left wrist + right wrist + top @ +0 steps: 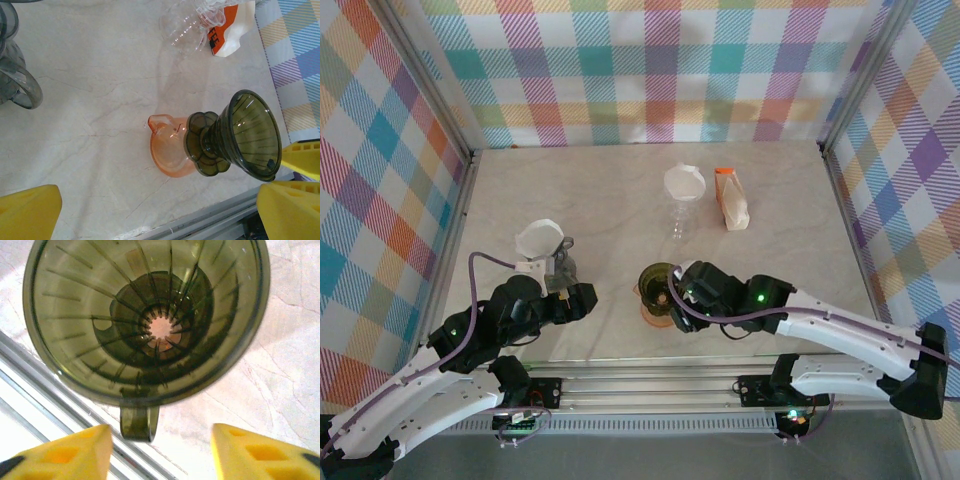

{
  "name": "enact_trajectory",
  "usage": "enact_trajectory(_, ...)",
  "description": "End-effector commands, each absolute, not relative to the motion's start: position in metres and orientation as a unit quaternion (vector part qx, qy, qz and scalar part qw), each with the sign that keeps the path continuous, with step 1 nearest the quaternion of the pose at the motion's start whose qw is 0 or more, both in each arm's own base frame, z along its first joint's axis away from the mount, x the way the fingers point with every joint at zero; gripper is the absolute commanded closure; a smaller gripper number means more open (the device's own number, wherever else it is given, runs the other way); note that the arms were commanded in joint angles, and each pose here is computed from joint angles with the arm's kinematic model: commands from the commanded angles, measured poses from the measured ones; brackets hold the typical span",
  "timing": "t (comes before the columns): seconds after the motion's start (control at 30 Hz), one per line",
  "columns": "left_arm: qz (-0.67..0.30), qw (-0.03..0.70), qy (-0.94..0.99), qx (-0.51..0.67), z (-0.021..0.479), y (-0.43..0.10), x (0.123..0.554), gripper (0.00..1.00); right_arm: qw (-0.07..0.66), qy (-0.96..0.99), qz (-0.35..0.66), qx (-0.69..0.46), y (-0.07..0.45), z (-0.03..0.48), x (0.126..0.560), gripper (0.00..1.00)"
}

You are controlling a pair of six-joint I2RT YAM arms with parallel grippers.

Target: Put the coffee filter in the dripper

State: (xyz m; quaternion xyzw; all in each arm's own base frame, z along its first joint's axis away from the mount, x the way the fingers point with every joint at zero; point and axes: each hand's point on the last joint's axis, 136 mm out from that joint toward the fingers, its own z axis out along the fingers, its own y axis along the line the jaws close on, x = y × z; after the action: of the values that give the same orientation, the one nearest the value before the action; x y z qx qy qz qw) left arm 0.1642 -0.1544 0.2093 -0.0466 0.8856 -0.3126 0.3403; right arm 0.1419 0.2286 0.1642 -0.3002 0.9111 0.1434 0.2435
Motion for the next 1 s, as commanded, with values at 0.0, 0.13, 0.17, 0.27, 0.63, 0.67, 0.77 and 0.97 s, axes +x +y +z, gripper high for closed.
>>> enact_trajectory(0.0, -0.314, 0.342, 0.885, -0.047, 0.208, -0.155, 0.165, 0.00, 0.267, 0.905, 0.164, -0.287, 0.229, 0.179, 0.142, 0.34)
enact_trajectory(0.13, -0.314, 0.343, 0.884, -0.047, 0.208, -0.155, 0.165, 0.00, 0.295, 0.902, 0.161, -0.272, 0.221, 0.192, 0.147, 0.27)
enact_trajectory(0.17, -0.314, 0.342, 0.884, -0.047, 0.207, -0.155, 0.165, 0.00, 0.303, 0.902, 0.155, -0.265, 0.217, 0.195, 0.150, 0.27)
enact_trajectory(0.27, -0.316, 0.341, 0.884, -0.047, 0.207, -0.156, 0.165, 0.00, 0.332, 0.901, 0.137, -0.243, 0.205, 0.203, 0.159, 0.26)
enact_trajectory(0.63, -0.345, 0.325, 0.880, -0.034, 0.200, -0.181, 0.172, 0.00, 0.386, 0.907, 0.108, -0.130, 0.162, 0.225, 0.235, 0.42)
enact_trajectory(0.67, -0.349, 0.318, 0.881, -0.032, 0.197, -0.186, 0.173, 0.00, 0.387, 0.909, 0.111, -0.112, 0.155, 0.225, 0.246, 0.44)
enact_trajectory(0.77, -0.355, 0.300, 0.885, -0.023, 0.191, -0.200, 0.176, 0.00, 0.385, 0.914, 0.110, -0.062, 0.134, 0.224, 0.280, 0.49)
enact_trajectory(0.97, -0.349, 0.295, 0.889, -0.025, 0.187, -0.202, 0.177, 0.00, 0.367, 0.921, 0.131, 0.009, 0.101, 0.214, 0.345, 0.60)
